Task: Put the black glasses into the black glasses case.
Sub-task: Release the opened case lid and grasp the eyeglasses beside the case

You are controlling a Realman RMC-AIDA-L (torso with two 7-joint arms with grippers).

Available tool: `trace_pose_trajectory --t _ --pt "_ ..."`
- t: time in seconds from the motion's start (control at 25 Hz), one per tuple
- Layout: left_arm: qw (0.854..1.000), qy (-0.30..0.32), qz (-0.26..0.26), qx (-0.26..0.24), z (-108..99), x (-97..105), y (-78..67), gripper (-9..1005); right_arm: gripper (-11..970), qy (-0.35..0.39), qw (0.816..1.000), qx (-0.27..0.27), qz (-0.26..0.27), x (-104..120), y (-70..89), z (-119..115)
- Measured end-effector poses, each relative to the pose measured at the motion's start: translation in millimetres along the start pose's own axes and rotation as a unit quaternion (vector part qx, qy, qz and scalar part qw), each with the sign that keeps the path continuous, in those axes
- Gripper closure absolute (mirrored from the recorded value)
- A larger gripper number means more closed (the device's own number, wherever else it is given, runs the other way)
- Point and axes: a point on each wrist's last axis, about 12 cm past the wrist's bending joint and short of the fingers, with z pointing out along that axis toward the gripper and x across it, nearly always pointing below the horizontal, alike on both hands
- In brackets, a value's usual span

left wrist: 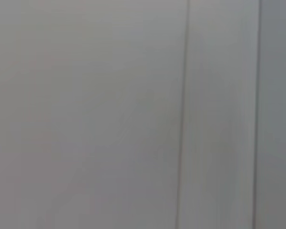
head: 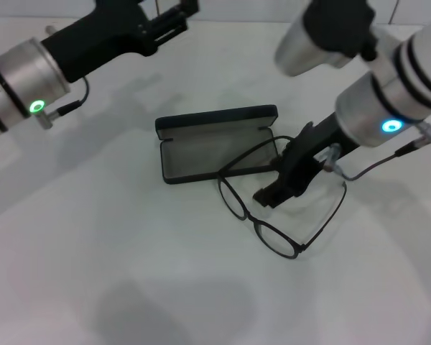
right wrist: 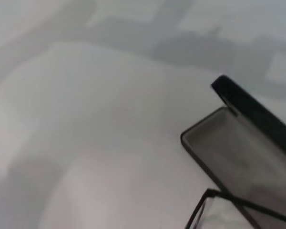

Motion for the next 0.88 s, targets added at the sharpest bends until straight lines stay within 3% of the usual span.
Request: trace_pose_trajectory --t 0.08,0.52,0.88 --pt "1.0 -0.007 0.0 -0.012 -4 3 0.3 361 327 0.008 1.0 0.005 -0.001 -1 3.3 5" --pt "0.995 -0.042 -0.001 -0.093 -31 24 3.6 359 324 0.034 0.999 0.017 0.003 -1 8.7 21" --pt "0.995 -0.036 0.002 -0.097 -32 33 -1.0 360 323 0.059 0.998 0.024 0.003 -12 14.0 27"
